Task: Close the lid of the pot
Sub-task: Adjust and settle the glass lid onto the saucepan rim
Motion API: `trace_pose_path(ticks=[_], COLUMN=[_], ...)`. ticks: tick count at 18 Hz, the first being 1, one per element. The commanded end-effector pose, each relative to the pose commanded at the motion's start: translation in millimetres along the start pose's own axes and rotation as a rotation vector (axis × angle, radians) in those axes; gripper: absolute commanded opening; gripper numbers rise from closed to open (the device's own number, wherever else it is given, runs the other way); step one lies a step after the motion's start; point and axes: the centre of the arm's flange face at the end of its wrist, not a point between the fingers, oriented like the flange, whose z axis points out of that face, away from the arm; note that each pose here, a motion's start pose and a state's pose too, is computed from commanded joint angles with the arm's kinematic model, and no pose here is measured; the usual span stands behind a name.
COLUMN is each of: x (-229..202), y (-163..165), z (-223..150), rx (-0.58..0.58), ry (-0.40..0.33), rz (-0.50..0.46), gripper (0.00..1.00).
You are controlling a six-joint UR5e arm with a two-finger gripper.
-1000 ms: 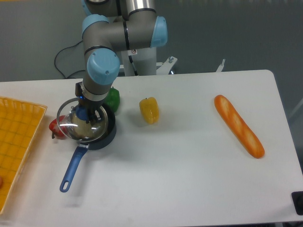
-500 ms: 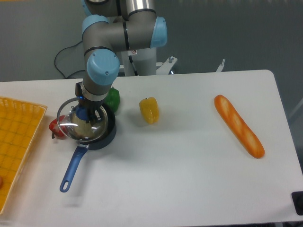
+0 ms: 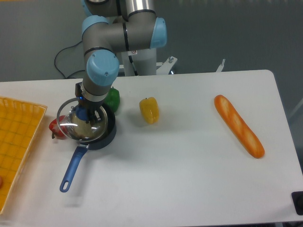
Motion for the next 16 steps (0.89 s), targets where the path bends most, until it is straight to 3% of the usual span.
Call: trace_pose_path(ticks=[16], x=[0.3], y=[-0.3], z=[1.4], rx=[-0.008], ry=[0.000], rz=[0.004], gripper=[0.63])
